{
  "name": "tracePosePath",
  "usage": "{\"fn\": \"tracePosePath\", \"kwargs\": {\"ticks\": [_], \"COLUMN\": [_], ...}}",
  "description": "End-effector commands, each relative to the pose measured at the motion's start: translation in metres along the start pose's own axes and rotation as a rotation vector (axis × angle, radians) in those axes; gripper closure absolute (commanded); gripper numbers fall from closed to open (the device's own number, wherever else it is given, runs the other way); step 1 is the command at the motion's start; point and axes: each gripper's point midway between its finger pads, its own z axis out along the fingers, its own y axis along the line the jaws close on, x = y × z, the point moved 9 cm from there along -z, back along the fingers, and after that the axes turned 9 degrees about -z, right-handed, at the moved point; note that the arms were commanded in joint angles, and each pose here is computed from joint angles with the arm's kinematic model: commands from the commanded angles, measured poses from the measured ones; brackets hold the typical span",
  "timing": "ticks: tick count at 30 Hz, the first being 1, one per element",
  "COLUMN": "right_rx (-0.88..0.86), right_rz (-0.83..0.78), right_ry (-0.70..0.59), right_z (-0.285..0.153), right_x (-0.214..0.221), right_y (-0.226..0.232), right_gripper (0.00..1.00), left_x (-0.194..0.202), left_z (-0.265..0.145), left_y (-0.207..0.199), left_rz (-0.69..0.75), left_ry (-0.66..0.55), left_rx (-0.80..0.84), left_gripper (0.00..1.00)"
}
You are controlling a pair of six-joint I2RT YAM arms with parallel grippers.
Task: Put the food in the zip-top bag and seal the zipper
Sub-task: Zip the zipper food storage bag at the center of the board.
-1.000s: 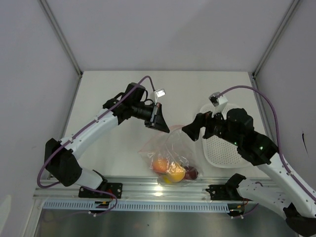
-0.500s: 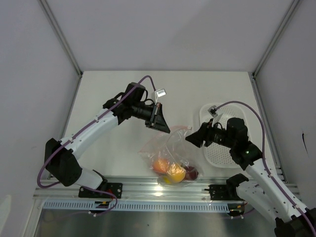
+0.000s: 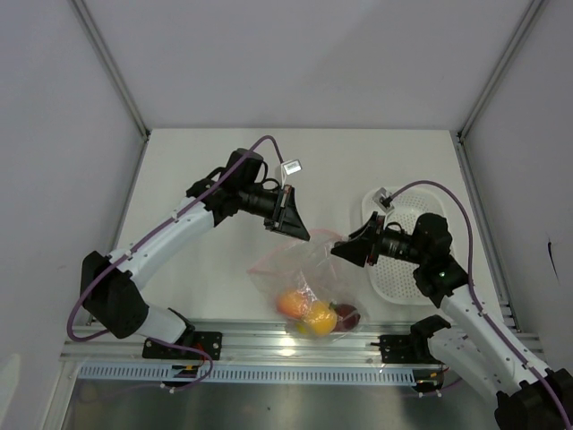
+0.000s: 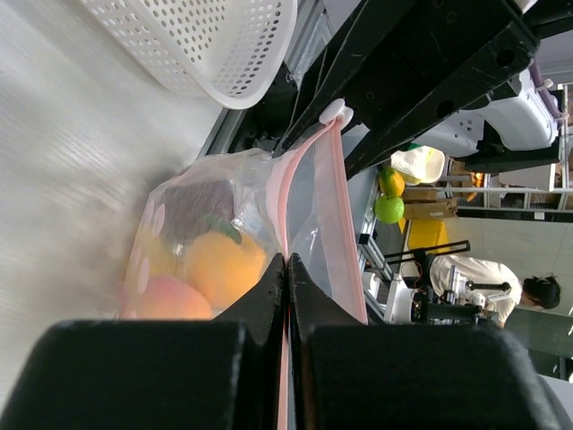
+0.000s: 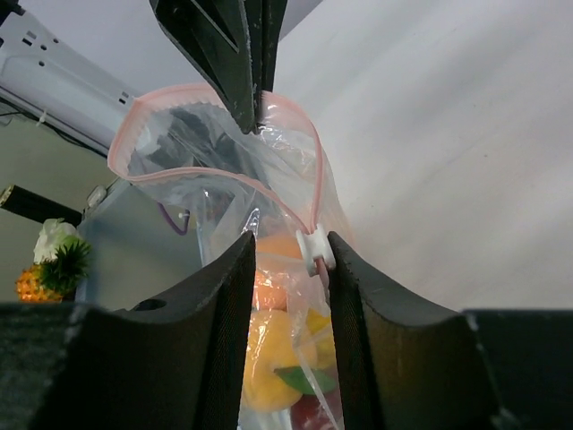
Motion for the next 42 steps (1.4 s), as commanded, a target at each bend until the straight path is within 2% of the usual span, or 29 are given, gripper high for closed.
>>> {"fn": "tracePosePath", "kwargs": {"ticks": [1, 6, 9, 13, 14, 16, 17, 18, 20, 24, 29, 31, 33, 34, 35, 36, 40, 42], "right_rx": [-0.043, -0.038, -0.028, -0.025, -0.028, -0.027, -0.028, -0.03, -0.022, -0.013, -0.011, -0.014, -0.009, -0.013, -0.008, -0.013, -0.019, -0.034], "right_rz": [-0.04, -0.038, -0.033, -0.022, -0.017, -0.012, -0.008, -0.01, -0.005, -0.022, -0.025, -0.055, -0.055, -0.083, -0.081, -0.082, -0.065, -0.061], "right_ry": [-0.025, -0.03, -0.025, -0.022, -0.023, -0.025, -0.025, -0.03, -0.037, -0.073, -0.052, -0.045, -0.016, -0.007, 0.002, -0.003, 0.013, 0.025], "right_z": [0.001, 0.001, 0.0, 0.0, 0.0, 0.002, 0.002, 0.003, 0.004, 0.003, 0.001, -0.001, -0.004, -0.005, -0.006, -0.008, -0.009, -0.007], "right_x": [0.0, 0.006, 0.011, 0.016, 0.016, 0.016, 0.016, 0.015, 0.014, 0.006, 0.0, -0.006, -0.013, -0.017, -0.018, -0.022, -0.037, -0.038], "right_y": [0.002, 0.0, -0.001, -0.003, -0.003, -0.005, -0.005, -0.005, -0.006, -0.003, -0.001, 0.001, 0.004, 0.006, 0.007, 0.008, 0.015, 0.014], "right_gripper": [0.6, 0.61, 0.56, 0.6, 0.61, 0.73, 0.79, 0.9, 1.0, 1.0, 1.0, 1.0, 1.0, 1.0, 1.0, 1.0, 1.0, 1.0], "left_x": [0.003, 0.003, 0.004, 0.004, 0.004, 0.003, 0.004, 0.004, 0.003, 0.005, 0.007, 0.006, 0.006, 0.004, 0.003, 0.005, 0.0, -0.001], "left_z": [-0.008, -0.008, -0.007, -0.007, -0.006, -0.007, -0.007, -0.007, -0.007, -0.006, -0.006, -0.008, -0.013, -0.015, -0.018, -0.024, -0.042, -0.047], "left_y": [-0.015, -0.014, -0.013, -0.013, -0.013, -0.013, -0.013, -0.013, -0.013, -0.011, -0.008, -0.007, -0.012, -0.013, -0.017, -0.024, -0.048, -0.055], "left_rz": [0.051, 0.049, 0.045, 0.047, 0.045, 0.048, 0.048, 0.048, 0.048, 0.041, 0.046, 0.062, 0.097, 0.121, 0.163, 0.204, 0.351, 0.386], "left_ry": [-0.013, -0.009, -0.008, -0.008, -0.008, -0.009, -0.006, -0.006, -0.007, -0.001, -0.002, -0.008, -0.031, -0.06, -0.083, -0.115, -0.251, -0.298], "left_rx": [0.052, 0.053, 0.05, 0.054, 0.054, 0.055, 0.056, 0.057, 0.057, 0.054, 0.037, 0.019, 0.002, -0.02, -0.027, -0.033, -0.046, -0.04], "left_gripper": [0.99, 0.99, 0.99, 0.99, 1.0, 0.99, 0.99, 0.99, 0.99, 0.99, 0.99, 0.93, 0.82, 0.75, 0.62, 0.57, 0.41, 0.4]}}
